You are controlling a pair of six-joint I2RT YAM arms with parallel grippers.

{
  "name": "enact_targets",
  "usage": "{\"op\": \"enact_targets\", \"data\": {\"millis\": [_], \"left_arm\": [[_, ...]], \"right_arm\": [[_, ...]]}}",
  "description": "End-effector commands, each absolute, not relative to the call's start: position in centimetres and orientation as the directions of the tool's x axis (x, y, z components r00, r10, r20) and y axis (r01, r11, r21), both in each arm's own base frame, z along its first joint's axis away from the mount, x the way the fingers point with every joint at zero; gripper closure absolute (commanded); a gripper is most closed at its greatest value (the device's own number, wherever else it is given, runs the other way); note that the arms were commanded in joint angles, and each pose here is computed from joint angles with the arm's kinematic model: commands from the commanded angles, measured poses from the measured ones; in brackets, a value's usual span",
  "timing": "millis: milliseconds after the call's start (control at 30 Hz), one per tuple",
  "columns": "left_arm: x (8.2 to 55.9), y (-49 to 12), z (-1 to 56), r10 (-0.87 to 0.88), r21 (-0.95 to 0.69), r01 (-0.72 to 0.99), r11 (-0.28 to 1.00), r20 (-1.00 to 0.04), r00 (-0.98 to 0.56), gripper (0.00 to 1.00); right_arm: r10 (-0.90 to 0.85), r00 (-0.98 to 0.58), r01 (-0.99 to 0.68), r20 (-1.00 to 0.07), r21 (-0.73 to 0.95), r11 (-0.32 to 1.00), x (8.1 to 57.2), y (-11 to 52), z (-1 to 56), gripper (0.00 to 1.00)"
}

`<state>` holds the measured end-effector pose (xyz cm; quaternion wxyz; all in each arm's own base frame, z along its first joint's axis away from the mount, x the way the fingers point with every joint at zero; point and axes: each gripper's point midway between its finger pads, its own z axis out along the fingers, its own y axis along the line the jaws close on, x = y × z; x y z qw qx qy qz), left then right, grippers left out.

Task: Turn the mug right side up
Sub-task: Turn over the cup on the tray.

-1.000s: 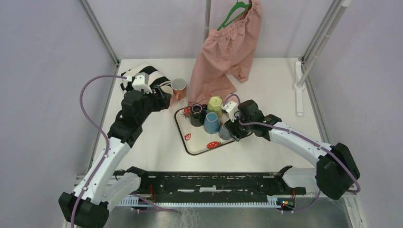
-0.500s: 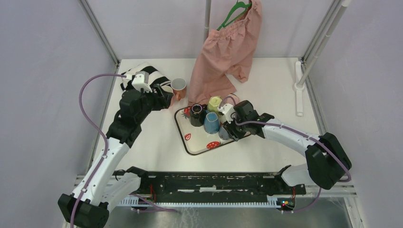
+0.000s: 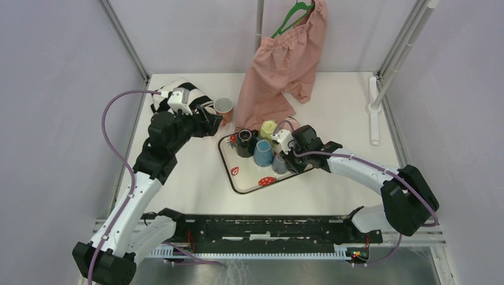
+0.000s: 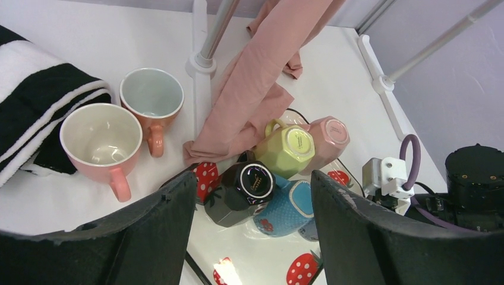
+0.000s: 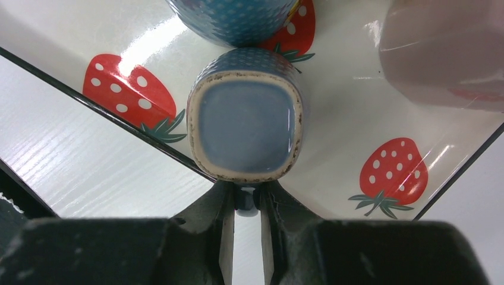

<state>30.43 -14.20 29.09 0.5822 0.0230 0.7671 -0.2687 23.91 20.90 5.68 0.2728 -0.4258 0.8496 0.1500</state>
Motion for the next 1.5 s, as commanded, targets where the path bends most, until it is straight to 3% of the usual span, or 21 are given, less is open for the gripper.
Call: {"op": "enact_targets", "data": {"millis": [0, 100, 533, 967, 1133, 1467], "left_arm": [[30.2, -14.9, 31.3, -0.244, -0.341, 0.424, 0.839, -0.932, -0.267, 0.23], [30.2, -14.8, 31.2, -0.237, -0.337, 0.42, 0.843, -0.932, -0.274, 0.24], [29.2, -15.8, 32.2, -0.229, -0.331, 0.496, 0.803, -0.939, -0.256, 0.24], [28.7, -16.5, 32.8, -0.239, -0.341, 0.536, 0.772, -0.938, -0.253, 0.22], [28.4, -17.0, 32.5, -0.243, -0.359, 0.555, 0.75, -0.93, -0.274, 0.13], [26.7, -19.5, 32.9, -0.309, -0.444, 0.647, 0.62, -0.896, -0.318, 0.12]], "right_arm": [[-0.643, -0.442, -0.827, -0.625, 0.007, 0.562, 24.6, 22.0, 6.6, 0.93], [-0.636, -0.428, -0.827, -0.642, -0.005, 0.561, 24.7, 22.1, 7.2, 1.0], [-0.435, -0.254, -0.778, -0.864, -0.084, 0.622, 25.4, 22.2, 15.2, 1.0], [-0.267, -0.191, -0.737, -0.945, -0.042, 0.675, 25.4, 22.4, 20.8, 1.0], [-0.099, -0.166, -0.727, -0.981, 0.054, 0.685, 25.3, 23.3, 24.2, 1.0], [0.38, -0.117, -0.688, -0.918, 0.35, 0.636, 24.8, 23.1, 31.6, 1.0]]}}
